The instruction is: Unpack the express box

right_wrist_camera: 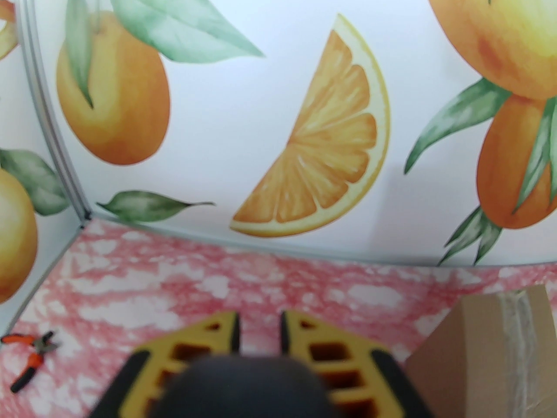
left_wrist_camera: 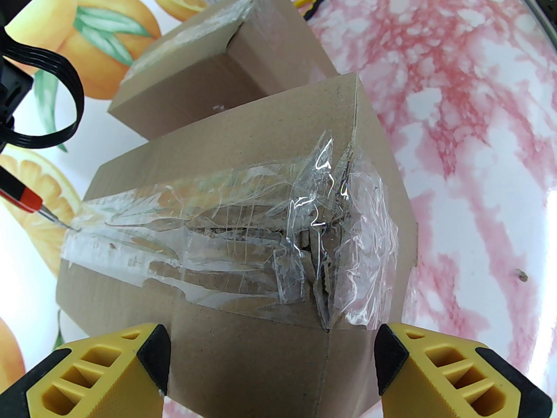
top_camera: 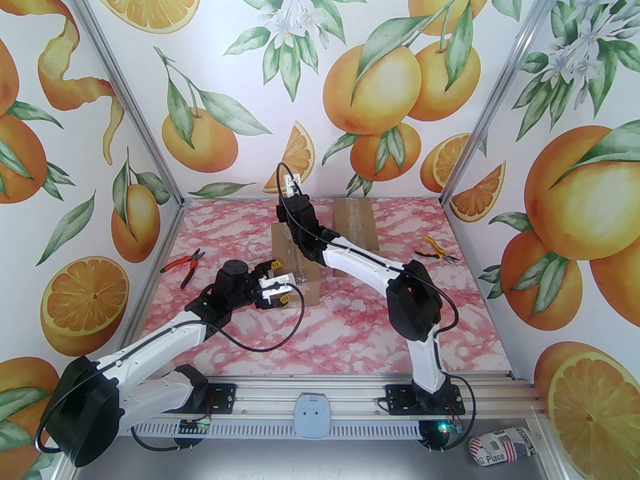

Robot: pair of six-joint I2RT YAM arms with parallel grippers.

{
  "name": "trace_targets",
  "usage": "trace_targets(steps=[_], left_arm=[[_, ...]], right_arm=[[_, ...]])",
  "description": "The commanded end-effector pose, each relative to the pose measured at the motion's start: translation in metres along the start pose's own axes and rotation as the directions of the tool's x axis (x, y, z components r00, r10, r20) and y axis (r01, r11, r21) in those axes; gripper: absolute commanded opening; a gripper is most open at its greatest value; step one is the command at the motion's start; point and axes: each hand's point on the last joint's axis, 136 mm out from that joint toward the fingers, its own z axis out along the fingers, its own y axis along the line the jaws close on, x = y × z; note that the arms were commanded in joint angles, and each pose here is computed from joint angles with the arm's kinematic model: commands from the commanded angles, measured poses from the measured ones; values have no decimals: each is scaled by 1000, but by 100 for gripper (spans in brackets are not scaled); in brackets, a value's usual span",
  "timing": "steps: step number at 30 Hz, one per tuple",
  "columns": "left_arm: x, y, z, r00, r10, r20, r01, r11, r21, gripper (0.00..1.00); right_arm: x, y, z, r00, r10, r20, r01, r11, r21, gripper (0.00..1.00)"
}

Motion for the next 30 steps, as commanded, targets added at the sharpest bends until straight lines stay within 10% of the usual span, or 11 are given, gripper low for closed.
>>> trace_targets(steps=[1,30], left_arm=[[16,-26,2,996,-66,-59,72,992,102,79],[20,-39,9,992,-89,-85,100,985,137,77]], right_arm=[[-26,-16,-4,997,44,60,-46,999,27,0],[-18,3,-2,988,138,68,-131,986,-100,0]])
